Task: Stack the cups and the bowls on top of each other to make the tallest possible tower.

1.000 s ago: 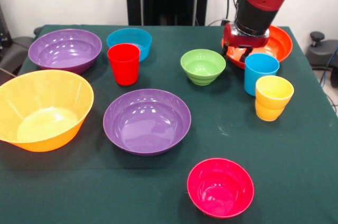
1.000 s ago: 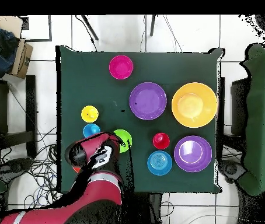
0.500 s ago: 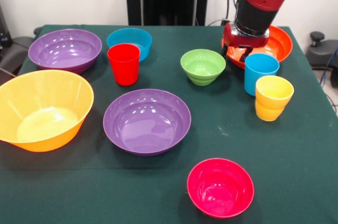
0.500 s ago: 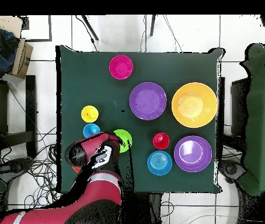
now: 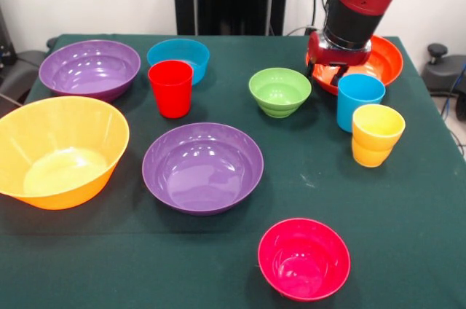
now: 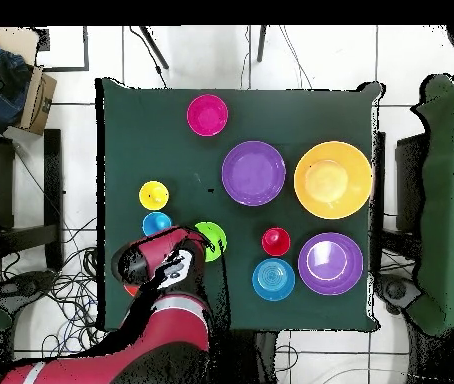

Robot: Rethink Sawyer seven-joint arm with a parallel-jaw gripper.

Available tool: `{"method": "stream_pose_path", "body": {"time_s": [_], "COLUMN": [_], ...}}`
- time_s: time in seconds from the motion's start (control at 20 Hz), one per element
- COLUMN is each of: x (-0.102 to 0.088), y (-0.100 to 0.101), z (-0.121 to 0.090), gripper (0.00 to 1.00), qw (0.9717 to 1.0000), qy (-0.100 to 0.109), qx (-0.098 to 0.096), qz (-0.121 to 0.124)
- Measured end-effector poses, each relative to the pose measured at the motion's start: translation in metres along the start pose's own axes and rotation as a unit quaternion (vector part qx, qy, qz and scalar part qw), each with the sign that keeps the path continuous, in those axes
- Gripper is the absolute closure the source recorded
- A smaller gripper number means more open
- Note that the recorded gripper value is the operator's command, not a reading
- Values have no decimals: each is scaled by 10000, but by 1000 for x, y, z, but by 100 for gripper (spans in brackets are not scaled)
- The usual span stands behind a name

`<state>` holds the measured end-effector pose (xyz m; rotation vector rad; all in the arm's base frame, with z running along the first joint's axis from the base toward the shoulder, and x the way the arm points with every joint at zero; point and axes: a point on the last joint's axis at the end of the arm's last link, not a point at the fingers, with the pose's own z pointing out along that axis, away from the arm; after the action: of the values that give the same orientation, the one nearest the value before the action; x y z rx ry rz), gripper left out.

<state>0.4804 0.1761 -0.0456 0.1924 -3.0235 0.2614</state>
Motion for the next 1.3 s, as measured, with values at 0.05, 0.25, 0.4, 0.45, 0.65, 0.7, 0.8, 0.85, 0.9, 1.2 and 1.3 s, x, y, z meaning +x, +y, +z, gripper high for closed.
{"method": "stream_pose_path", "body": {"time_s": [0.05, 0.25, 0.4, 0.45, 0.65, 0.7, 0.8, 0.85, 0.9, 1.2, 1.3], "x": [0, -2, -3, -4, -6, -7, -8, -8, -9, -11, -11], "y": [0, -3, -4, -6, -11, -13, -15, -17, -17, -25, -25], "z": [0, 0, -1, -1, -1, -1, 0, 0, 0, 1, 0], "gripper": [0, 0, 0, 0, 0, 0, 0, 0, 0, 100, 100], "qw": [10000, 10000, 10000, 10000, 9999, 9998, 9998, 9998, 9997, 9995, 9995], "qy": [0, -2, -7, -14, -13, -8, -5, -4, -4, 4, 3], "qx": [-3, -21, -33, -44, -67, -76, -88, -93, -96, -134, -132], "qz": [4, 36, 60, 75, 132, 156, 188, 201, 210, 296, 296]}}
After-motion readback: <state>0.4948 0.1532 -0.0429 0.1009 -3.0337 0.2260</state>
